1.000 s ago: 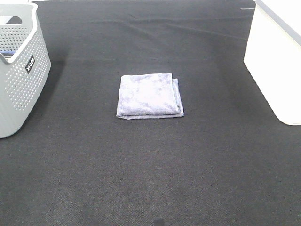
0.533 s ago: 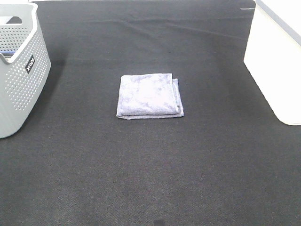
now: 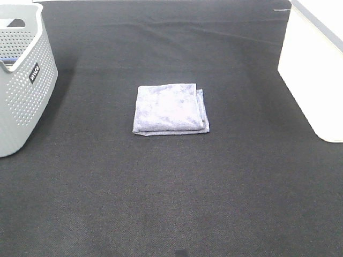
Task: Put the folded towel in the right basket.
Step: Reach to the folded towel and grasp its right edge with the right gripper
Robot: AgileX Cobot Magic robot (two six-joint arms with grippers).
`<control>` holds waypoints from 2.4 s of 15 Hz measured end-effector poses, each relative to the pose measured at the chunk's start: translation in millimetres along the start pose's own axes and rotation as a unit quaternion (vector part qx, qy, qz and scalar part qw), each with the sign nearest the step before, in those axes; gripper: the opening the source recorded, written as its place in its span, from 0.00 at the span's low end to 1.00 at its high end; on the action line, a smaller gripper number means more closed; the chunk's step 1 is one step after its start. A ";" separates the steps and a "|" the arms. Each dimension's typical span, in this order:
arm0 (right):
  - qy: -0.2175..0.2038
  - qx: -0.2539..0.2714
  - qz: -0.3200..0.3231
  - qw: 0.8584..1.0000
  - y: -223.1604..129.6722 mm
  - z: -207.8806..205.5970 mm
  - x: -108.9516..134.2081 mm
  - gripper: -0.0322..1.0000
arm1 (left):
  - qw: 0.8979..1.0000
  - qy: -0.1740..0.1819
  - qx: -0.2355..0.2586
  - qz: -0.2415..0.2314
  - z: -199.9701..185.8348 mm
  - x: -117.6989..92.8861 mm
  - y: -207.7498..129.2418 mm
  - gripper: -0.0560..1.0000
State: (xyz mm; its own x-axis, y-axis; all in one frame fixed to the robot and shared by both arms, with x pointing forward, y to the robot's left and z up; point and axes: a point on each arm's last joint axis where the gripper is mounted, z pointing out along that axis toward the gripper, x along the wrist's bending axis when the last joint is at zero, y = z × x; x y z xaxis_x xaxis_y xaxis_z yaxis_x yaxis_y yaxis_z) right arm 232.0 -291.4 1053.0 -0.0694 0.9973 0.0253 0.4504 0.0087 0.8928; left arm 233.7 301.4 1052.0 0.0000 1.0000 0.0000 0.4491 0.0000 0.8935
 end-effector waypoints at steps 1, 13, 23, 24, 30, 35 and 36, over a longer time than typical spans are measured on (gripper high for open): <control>0.000 0.000 0.000 1.000 0.0 0.0 0.0 0.69 | 1.000 0.000 0.000 0.000 0.0 0.0 0.0 0.98; 0.000 0.000 0.000 1.000 0.0 0.0 0.0 0.69 | 1.000 0.000 0.000 0.000 0.0 0.0 0.0 0.98; 0.000 0.000 0.000 1.000 0.0 0.0 0.0 0.69 | 1.000 0.000 0.000 0.000 0.0 0.0 0.0 0.98; 0.000 0.000 0.000 1.000 0.0 0.0 0.0 0.69 | 1.000 0.000 0.000 0.000 0.0 0.0 0.0 0.98; 0.000 0.000 0.000 1.000 0.2 0.3 0.0 0.69 | 1.000 0.000 0.000 0.000 0.0 0.0 0.0 0.98; -0.004 -0.015 0.005 1.000 54.5 17.2 -2.8 0.69 | 1.000 0.000 0.000 0.000 0.0 0.0 0.0 0.98; -0.005 -0.014 0.006 1.000 61.0 19.9 -3.2 0.69 | 1.000 0.000 0.000 0.000 0.0 0.0 0.0 0.98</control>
State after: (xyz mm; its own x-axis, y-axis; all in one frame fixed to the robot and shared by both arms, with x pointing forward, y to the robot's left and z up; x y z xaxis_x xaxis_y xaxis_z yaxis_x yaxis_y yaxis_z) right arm 277.5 -292.5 1098.5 -0.0554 0.9980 0.0318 0.4259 -0.0052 0.9048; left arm 233.7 301.4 1052.0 0.0000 1.0000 0.0000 0.4491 0.0000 0.8935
